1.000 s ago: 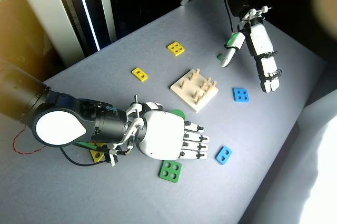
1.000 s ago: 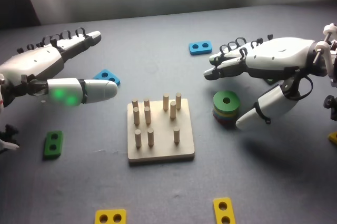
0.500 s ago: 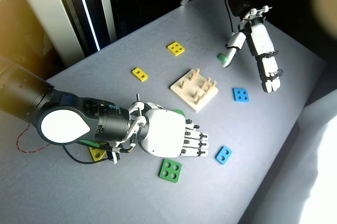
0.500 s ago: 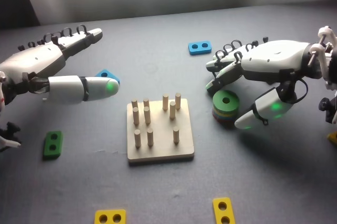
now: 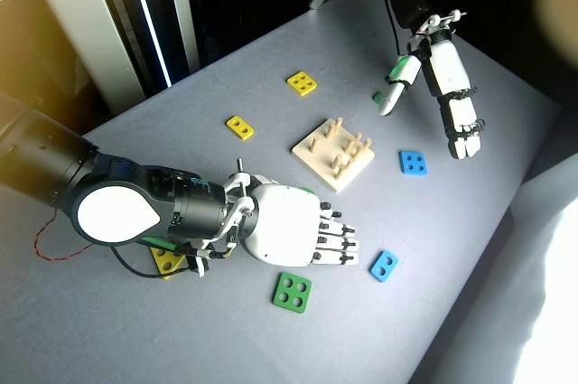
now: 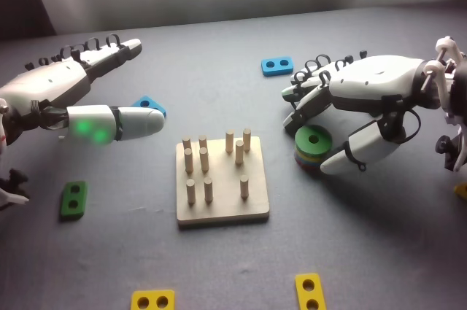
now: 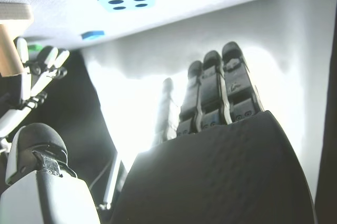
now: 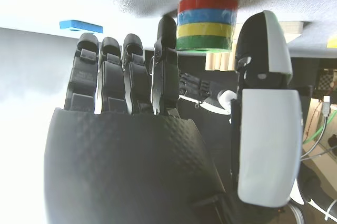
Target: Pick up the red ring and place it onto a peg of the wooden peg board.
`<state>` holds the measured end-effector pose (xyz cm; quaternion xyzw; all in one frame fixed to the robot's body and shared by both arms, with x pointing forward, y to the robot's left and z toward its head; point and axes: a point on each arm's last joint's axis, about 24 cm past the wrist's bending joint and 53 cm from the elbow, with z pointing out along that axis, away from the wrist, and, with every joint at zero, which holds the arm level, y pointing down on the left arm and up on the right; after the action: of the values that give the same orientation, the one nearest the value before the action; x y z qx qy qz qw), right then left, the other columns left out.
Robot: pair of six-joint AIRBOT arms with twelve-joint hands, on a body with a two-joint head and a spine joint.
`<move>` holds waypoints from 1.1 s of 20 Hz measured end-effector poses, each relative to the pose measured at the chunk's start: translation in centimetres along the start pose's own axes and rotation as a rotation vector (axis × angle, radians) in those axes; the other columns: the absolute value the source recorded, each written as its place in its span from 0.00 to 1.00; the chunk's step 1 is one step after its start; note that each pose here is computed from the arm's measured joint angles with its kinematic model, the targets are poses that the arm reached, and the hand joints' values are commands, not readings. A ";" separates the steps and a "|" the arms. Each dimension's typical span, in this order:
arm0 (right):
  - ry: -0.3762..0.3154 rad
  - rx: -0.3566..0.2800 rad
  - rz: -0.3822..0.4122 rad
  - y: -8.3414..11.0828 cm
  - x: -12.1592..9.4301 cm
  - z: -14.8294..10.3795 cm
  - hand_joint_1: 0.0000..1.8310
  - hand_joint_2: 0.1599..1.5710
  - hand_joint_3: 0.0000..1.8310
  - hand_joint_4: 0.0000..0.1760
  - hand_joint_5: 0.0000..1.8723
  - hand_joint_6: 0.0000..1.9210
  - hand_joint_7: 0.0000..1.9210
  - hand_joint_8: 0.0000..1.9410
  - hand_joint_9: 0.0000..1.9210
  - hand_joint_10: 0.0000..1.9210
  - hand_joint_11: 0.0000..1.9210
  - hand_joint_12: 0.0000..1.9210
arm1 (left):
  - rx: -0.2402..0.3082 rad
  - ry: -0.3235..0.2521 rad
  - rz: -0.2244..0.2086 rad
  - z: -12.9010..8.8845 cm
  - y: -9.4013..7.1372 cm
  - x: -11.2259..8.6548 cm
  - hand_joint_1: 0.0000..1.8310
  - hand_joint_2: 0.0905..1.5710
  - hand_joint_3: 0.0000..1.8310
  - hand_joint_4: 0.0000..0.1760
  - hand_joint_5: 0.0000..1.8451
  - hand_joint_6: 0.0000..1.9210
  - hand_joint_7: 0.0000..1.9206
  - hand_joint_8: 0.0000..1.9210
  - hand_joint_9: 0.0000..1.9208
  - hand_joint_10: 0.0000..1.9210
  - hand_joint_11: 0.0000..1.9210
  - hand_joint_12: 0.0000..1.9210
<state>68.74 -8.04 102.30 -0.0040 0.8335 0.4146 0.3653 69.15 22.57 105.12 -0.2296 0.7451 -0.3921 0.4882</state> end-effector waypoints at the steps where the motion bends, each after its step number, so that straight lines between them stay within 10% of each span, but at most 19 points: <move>1: -0.002 -0.003 0.005 0.0 -0.1 0.0 0.54 0.63 0.00 0.00 0.37 0.05 0.11 0.00 0.01 0.00 0.00 0.00 | -0.001 0.000 0.000 0.0 0.0 0.0 0.14 0.54 0.00 1.00 0.00 0.00 0.00 0.00 0.00 0.00 0.00 0.00; 3: -0.003 -0.008 0.010 0.2 -0.1 0.1 0.60 0.66 0.01 0.00 0.41 0.06 0.12 0.00 0.02 0.00 0.00 0.00 | 0.000 0.000 0.000 0.0 0.0 0.0 0.14 0.55 0.00 1.00 0.00 0.00 0.00 0.00 0.00 0.00 0.00 0.00; 4: -0.003 -0.011 0.011 0.3 -0.1 0.2 0.61 0.73 0.00 0.00 0.43 0.52 0.13 0.00 0.02 0.00 0.00 0.00 | 0.000 0.000 0.000 0.0 0.0 0.0 0.14 0.55 0.00 1.00 0.00 0.00 0.00 0.00 0.00 0.00 0.00 0.00; 5: -0.004 -0.015 0.013 0.3 -0.1 0.2 0.61 0.75 0.00 0.00 0.42 0.64 0.14 0.00 0.02 0.00 0.00 0.00 | 0.000 0.000 0.000 0.0 0.0 0.0 0.14 0.54 0.00 1.00 0.00 0.00 0.00 0.00 0.00 0.00 0.00 0.00; 22: 0.018 -0.118 0.018 3.5 -0.2 -0.4 0.58 0.73 0.00 0.00 0.44 0.64 0.17 0.00 0.03 0.00 0.01 0.01 | -0.027 -0.009 -0.007 -0.5 1.2 -0.3 0.15 0.55 0.00 1.00 0.00 0.00 0.00 0.00 0.00 0.00 0.00 0.00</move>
<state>67.54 -6.09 104.99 -0.0217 0.8109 0.4662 0.3531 68.86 23.63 104.40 -0.2405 0.7473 -0.3824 0.4873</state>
